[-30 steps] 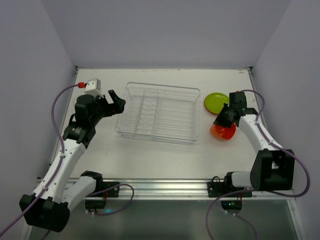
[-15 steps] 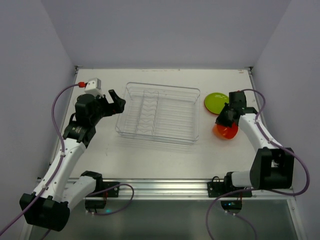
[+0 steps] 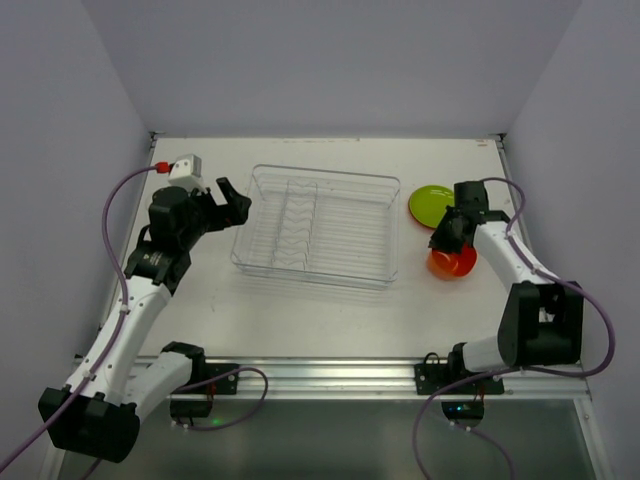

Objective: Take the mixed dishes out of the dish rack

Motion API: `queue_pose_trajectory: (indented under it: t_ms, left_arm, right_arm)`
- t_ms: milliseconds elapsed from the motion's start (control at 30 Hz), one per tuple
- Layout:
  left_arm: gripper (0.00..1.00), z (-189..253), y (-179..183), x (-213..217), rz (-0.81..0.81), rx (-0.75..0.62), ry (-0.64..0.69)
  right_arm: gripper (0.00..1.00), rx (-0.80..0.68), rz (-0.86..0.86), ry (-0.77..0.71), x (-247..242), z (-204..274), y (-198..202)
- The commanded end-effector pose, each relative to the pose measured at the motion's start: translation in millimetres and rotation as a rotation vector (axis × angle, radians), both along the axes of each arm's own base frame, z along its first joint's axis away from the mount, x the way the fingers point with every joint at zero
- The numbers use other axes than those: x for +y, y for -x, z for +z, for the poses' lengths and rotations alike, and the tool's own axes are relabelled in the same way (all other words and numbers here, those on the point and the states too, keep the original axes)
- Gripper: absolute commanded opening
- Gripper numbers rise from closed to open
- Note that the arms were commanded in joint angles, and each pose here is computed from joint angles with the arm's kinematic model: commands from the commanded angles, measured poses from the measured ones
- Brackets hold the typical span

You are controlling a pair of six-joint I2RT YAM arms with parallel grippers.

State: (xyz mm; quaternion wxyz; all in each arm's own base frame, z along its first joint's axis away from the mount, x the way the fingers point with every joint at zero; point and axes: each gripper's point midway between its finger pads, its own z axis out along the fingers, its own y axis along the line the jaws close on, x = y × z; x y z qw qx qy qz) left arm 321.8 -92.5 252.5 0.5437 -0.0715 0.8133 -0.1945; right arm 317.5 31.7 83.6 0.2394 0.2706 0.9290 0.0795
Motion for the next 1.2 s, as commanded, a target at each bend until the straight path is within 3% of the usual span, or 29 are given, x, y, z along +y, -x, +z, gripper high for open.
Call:
queue_pose_trajectory:
  t_ms: [0, 200, 267, 400, 467, 800, 867, 900, 933, 1000, 1167]
  left_arm:
    - [1.00, 20, -2, -4, -0.025, -0.050, -0.008]
    - [1.00, 21, -3, -3, -0.024, -0.050, -0.008]
    - [1.00, 21, -3, -3, -0.024, -0.051, -0.008]
    - [1.00, 22, -3, -5, -0.030, -0.051, -0.008]
    - [1.00, 21, -3, -5, -0.030, -0.048, -0.009]
    - [1.00, 26, 0, -3, -0.026, -0.055, -0.015]
    - [1.00, 27, 1, -2, -0.024, -0.055, -0.017]
    - [1.00, 26, 2, -2, -0.024, -0.054, -0.019]
    - [1.00, 27, 2, -1, -0.022, -0.055, -0.022]
    - [1.00, 27, 4, -1, -0.026, -0.056, -0.028]
    - [1.00, 32, 10, 1, -0.035, -0.075, -0.046]
  right_arm:
    - [0.13, -0.027, 0.001, 0.024, -2, 6, -11]
    - [0.13, -0.011, 0.010, 0.018, 1, -1, -12]
    - [0.23, -0.015, 0.018, 0.019, 2, -1, -13]
    - [0.27, -0.019, 0.019, 0.028, 1, 1, -16]
    - [0.37, -0.016, 0.019, 0.035, 0, 2, -16]
    - [0.38, -0.091, -0.003, 0.088, -7, 37, -17]
    - [0.50, -0.116, -0.001, 0.102, -7, 49, -15]
    - [0.61, -0.127, -0.001, 0.105, -7, 53, -13]
    - [0.81, -0.138, 0.000, 0.109, -7, 57, -12]
    - [0.98, -0.181, 0.002, 0.105, -6, 71, -8]
    - [0.99, -0.271, 0.056, 0.052, 5, 93, 0]
